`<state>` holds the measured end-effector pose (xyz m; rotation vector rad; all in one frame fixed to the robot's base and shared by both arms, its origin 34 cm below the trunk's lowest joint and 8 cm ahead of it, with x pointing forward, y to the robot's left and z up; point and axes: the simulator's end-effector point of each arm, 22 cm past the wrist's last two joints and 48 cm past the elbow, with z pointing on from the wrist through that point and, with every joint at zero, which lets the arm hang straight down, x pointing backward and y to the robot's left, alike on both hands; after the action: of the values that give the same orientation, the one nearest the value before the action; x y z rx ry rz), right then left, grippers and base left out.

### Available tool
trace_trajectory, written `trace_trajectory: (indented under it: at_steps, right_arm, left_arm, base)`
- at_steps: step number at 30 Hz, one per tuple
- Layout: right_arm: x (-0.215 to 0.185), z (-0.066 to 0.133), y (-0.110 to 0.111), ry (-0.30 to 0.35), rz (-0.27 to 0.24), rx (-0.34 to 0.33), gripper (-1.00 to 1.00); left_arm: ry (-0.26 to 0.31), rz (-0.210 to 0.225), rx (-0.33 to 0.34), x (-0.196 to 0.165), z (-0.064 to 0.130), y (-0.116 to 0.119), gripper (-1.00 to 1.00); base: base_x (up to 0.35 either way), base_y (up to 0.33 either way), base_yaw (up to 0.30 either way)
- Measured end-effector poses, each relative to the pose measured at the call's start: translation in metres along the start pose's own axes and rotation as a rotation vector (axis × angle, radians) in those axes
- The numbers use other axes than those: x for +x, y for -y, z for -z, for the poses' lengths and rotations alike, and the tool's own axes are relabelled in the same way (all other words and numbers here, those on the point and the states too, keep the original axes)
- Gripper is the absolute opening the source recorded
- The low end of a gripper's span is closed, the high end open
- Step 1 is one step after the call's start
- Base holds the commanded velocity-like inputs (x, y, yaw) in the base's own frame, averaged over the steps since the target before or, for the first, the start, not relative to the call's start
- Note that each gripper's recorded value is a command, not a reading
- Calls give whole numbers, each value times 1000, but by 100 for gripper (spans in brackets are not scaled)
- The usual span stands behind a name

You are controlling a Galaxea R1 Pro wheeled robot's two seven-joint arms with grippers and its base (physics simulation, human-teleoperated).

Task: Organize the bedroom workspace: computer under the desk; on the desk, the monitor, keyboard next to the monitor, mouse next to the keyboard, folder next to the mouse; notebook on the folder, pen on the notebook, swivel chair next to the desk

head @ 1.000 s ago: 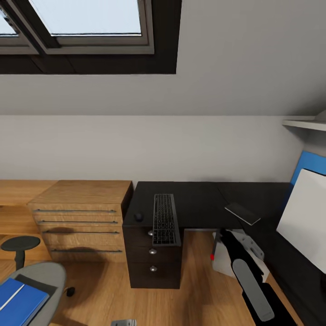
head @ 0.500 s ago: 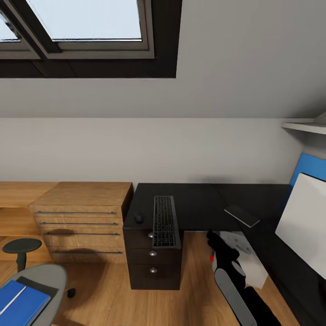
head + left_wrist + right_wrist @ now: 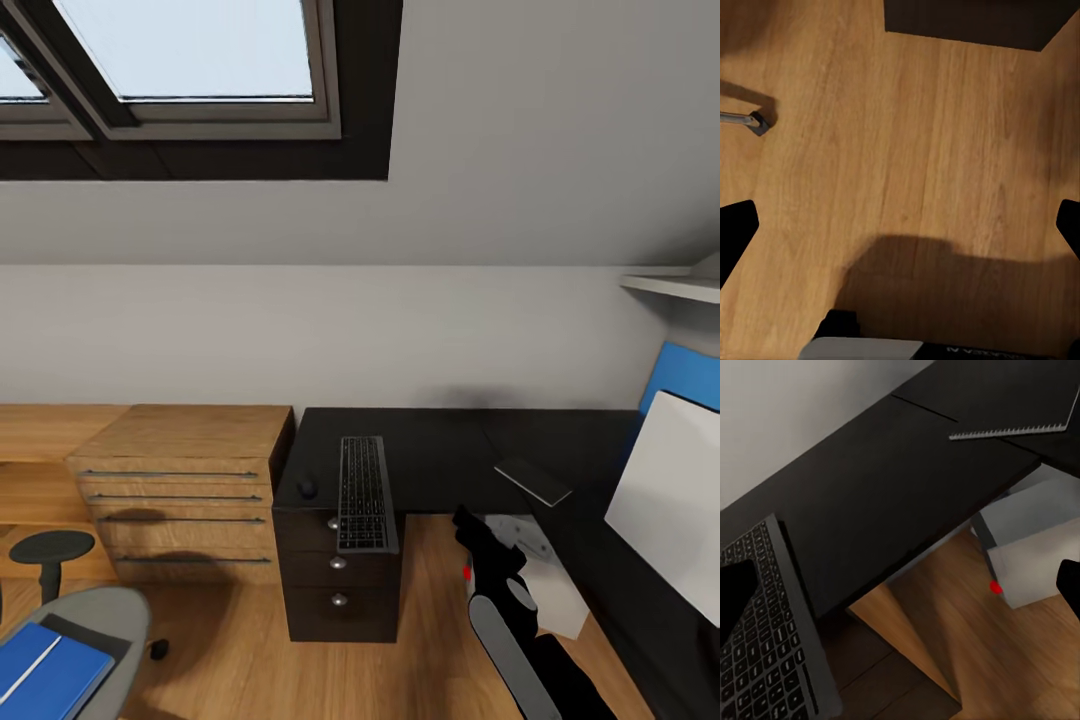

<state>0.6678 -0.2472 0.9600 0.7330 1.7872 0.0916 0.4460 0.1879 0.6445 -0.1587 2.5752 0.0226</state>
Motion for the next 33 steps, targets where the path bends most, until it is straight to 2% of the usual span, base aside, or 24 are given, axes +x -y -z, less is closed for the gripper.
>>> trace_trajectory:
  at_steps: [3, 9, 19, 23, 29, 33]
  right_arm:
    - [-3, 2, -1, 0, -1, 0, 100]
    - [1, -3, 11, 16, -6, 31, 100]
    - [-1, -4, 13, 19, -12, 36, 100]
    - [-1, -4, 13, 20, -13, 37, 100]
    - [-1, -4, 13, 20, -13, 37, 100]
    - [-2, -4, 13, 21, -13, 37, 100]
  left_arm:
    - [-1, 0, -1, -1, 3, 0, 100]
    - [1, 3, -3, -1, 4, 0, 100]
    - [4, 3, -9, -2, 4, -5, 100]
    - [7, 25, -21, -6, 2, -12, 100]
    - [14, 83, -48, -15, 0, -28, 100]
    - [17, 103, -58, -18, -1, -33, 100]
  base:
    - [0, 0, 5]
    - [0, 0, 83]
    - [186, -83, 5]
    - [50, -22, 1]
    - [17, -7, 0]
    - [4, -2, 0]
